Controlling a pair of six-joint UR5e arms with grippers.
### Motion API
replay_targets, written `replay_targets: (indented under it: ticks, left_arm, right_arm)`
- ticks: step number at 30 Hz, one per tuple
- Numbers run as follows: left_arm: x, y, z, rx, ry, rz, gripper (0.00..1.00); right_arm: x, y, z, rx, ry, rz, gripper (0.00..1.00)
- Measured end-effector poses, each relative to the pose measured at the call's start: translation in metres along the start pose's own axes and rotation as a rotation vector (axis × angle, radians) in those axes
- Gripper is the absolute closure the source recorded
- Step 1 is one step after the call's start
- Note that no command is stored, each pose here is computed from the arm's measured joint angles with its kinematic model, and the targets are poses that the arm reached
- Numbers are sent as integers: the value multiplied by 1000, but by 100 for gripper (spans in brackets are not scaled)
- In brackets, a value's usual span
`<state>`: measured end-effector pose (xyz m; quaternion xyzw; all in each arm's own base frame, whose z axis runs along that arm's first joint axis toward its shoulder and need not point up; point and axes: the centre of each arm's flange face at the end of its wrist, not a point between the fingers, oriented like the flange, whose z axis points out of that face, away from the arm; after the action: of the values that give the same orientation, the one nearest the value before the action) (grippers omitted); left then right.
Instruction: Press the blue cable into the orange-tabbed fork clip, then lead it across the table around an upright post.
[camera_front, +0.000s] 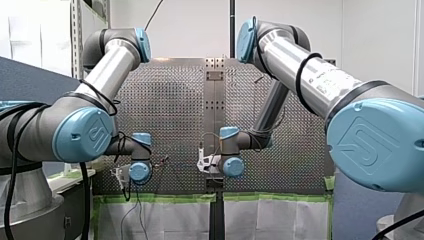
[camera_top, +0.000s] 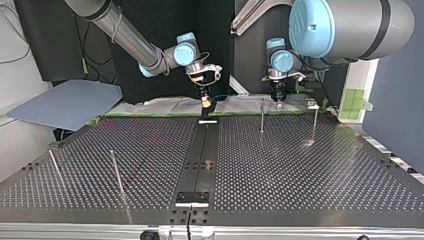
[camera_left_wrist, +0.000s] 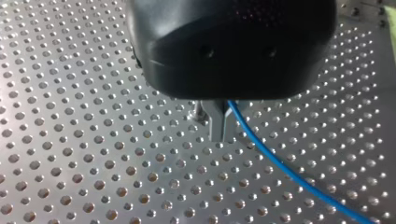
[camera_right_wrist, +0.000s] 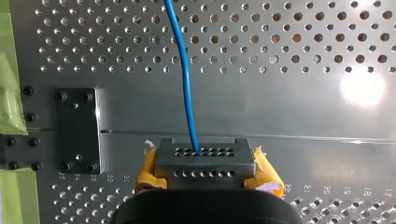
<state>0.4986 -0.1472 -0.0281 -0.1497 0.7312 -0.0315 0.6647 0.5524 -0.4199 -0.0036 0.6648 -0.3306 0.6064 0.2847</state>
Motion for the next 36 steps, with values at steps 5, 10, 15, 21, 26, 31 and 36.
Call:
replay_targets:
  ticks: [5,10,15,21,26,31,36]
  left_arm:
    - [-3,-3,7,10,-10,-3,100]
    - [-8,-8,19,26,-8,-4,100]
    - [-14,-11,32,27,-4,-5,100]
    - [-20,-9,44,17,-6,-7,100]
    - [-22,-3,48,5,-8,-9,100]
    - [-25,3,51,-5,-10,-10,100]
    - [-26,7,53,-11,-14,-4,100]
  right_arm:
    - [0,2,1,-5,4,1,100]
    - [0,7,3,-12,9,3,100]
    - [1,14,7,-23,14,7,100]
    - [6,23,14,-36,24,10,100]
    - [10,32,19,-48,29,10,100]
    - [11,42,22,-61,32,12,100]
    - [13,53,26,-74,36,15,100]
